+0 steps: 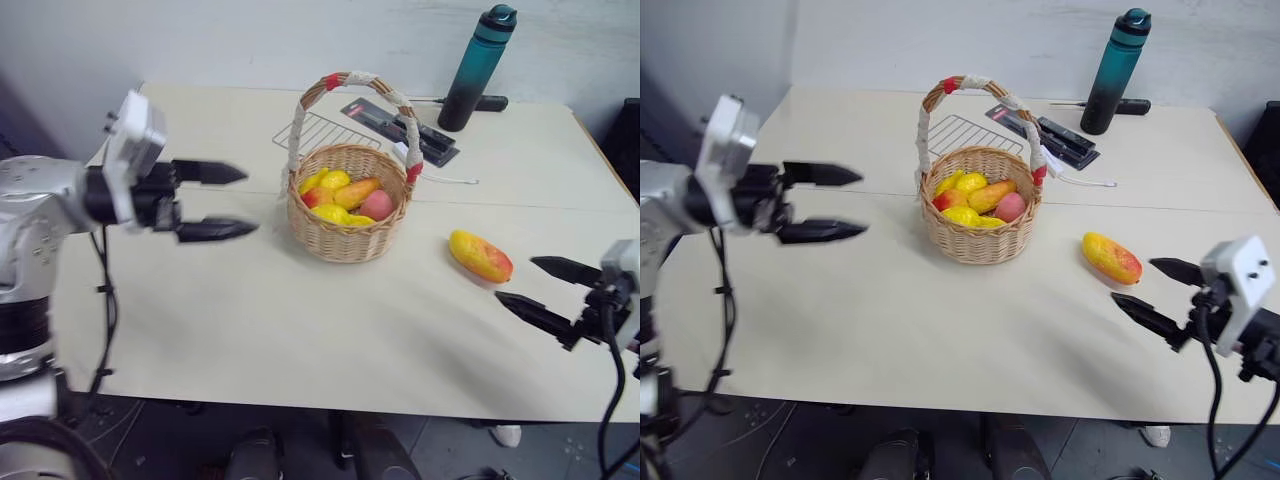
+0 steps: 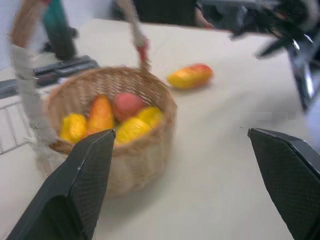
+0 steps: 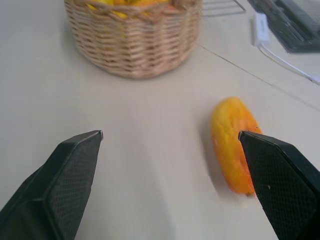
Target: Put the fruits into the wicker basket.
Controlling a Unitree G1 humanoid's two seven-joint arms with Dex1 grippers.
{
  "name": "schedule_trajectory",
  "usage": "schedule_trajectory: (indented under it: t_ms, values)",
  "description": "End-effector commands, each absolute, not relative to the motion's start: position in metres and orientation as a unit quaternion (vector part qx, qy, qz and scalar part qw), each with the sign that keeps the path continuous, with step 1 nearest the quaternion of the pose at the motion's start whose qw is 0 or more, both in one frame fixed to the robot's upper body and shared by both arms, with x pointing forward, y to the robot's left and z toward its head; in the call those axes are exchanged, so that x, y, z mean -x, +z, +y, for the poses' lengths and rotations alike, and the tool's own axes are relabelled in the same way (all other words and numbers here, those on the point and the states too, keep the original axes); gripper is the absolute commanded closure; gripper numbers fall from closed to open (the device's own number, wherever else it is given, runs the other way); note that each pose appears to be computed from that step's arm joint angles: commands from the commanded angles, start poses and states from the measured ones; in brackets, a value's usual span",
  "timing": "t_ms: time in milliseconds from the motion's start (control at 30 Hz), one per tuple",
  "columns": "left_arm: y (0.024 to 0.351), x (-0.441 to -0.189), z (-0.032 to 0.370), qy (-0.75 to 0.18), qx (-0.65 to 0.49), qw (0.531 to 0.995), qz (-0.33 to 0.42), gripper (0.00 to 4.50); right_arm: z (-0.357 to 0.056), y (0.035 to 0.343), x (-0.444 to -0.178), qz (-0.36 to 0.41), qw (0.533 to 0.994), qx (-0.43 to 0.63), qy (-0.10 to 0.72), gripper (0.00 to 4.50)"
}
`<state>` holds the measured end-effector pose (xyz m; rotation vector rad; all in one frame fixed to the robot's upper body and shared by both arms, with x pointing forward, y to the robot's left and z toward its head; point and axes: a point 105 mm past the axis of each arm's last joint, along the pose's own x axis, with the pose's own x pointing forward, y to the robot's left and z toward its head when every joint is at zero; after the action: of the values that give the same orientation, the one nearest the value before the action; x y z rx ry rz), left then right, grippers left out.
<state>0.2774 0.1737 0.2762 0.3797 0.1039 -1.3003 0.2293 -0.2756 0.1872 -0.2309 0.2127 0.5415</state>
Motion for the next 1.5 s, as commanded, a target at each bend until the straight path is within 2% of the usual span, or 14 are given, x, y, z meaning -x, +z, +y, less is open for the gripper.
schedule_trajectory:
  t_ms: [33, 133, 467, 567, 667, 833, 933, 967, 1000, 1100, 1133, 1267, 1367, 1500]
  values:
    - [0.282, -0.263, 0.177, -0.62, -0.197, 0.759, 0.044, 0.05, -0.301, 0.193, -0.22, 0.097, 0.962, 0.117, 0.225, 0.0]
    - [0.283, -0.255, 0.173, -0.636, -0.19, 0.746, 0.04, 0.05, -0.313, 0.186, -0.218, 0.111, 0.965, 0.112, 0.21, 0.0]
    - [0.282, -0.249, 0.155, -0.646, -0.185, 0.741, 0.015, 0.05, -0.299, 0.157, -0.279, 0.102, 0.961, 0.086, 0.24, 0.0]
    - [0.283, -0.249, 0.147, -0.648, -0.179, 0.74, 0.001, 0.05, -0.299, 0.141, -0.306, 0.138, 0.959, 0.096, 0.227, 0.0]
    - [0.278, -0.25, 0.141, -0.646, -0.182, 0.741, -0.001, 0.05, -0.287, 0.14, -0.332, 0.135, 0.958, 0.088, 0.235, 0.0]
    - [0.277, -0.25, 0.138, -0.644, -0.18, 0.744, -0.004, 0.05, -0.272, 0.128, -0.355, 0.156, 0.952, 0.084, 0.249, 0.0]
    - [0.277, -0.25, 0.137, -0.642, -0.181, 0.745, -0.005, 0.05, -0.274, 0.119, -0.365, 0.167, 0.955, 0.088, 0.23, 0.0]
    - [0.278, -0.25, 0.136, -0.641, -0.182, 0.746, -0.005, 0.0, -0.275, 0.118, -0.367, 0.166, 0.956, 0.087, 0.226, 0.4]
    - [0.279, -0.25, 0.136, -0.64, -0.182, 0.746, -0.006, 0.0, -0.274, 0.118, -0.368, 0.163, 0.957, 0.084, 0.226, 0.56]
    - [0.281, -0.25, 0.136, -0.637, -0.182, 0.749, -0.009, 0.0, -0.271, 0.124, -0.366, 0.144, 0.958, 0.076, 0.237, 1.63]
    - [0.282, -0.25, 0.136, -0.637, -0.181, 0.749, -0.009, 0.0, -0.271, 0.126, -0.365, 0.14, 0.958, 0.074, 0.239, 1.84]
    - [0.282, -0.252, 0.143, -0.62, -0.182, 0.763, -0.007, 0.0, -0.254, 0.15, -0.337, 0.113, 0.943, 0.076, 0.304, 1.89]
    - [0.284, -0.25, 0.147, -0.611, -0.174, 0.773, -0.009, 0.0, -0.21, 0.175, -0.302, 0.098, 0.908, 0.059, 0.403, 1.89]
    - [0.283, -0.249, 0.149, -0.603, -0.175, 0.778, -0.007, 0.0, -0.152, 0.204, -0.283, 0.06, 0.881, 0.036, 0.468, 1.89]
